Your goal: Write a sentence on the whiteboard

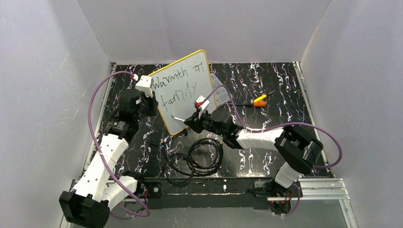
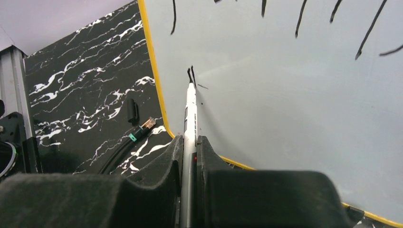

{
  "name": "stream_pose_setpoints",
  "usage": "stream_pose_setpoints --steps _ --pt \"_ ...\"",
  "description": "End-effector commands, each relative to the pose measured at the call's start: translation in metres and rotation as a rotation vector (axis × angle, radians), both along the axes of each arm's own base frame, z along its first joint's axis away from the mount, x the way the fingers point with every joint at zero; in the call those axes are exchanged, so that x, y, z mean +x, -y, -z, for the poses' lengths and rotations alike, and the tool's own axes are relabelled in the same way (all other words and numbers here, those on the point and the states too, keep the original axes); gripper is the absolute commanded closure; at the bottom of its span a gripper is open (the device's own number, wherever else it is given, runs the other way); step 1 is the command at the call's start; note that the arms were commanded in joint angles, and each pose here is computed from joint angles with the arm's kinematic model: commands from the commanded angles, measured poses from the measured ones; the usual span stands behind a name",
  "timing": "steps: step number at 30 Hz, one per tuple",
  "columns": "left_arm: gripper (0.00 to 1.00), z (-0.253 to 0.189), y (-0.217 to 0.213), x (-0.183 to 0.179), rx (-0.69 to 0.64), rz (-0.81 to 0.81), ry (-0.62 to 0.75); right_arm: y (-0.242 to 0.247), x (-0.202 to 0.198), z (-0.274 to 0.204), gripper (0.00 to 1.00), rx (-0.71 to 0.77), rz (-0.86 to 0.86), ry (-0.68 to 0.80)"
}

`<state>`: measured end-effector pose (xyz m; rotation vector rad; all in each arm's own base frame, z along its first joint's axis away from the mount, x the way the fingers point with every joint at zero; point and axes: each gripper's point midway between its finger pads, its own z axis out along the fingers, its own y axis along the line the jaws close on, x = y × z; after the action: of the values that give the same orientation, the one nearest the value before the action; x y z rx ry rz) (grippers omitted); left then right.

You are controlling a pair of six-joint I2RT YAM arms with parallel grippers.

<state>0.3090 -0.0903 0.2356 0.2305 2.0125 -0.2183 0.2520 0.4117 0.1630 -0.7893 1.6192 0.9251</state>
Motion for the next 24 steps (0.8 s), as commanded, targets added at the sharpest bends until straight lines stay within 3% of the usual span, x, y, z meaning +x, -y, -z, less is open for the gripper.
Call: stream_pose_setpoints --steps 1,11,24 --pt "0.85 -0.008 0.003 -0.001 -0.012 0.024 0.036 0.006 0.004 0.009 0.99 -0.002 0.039 0.005" --pt "0.85 -0.008 0.003 -0.001 -0.010 0.023 0.036 0.016 0.008 0.024 0.99 -0.031 0.088 -0.011" --pt "0.85 -0.007 0.002 -0.001 -0.007 0.018 0.035 0.021 0.011 -0.028 0.99 0.078 0.121 0.056"
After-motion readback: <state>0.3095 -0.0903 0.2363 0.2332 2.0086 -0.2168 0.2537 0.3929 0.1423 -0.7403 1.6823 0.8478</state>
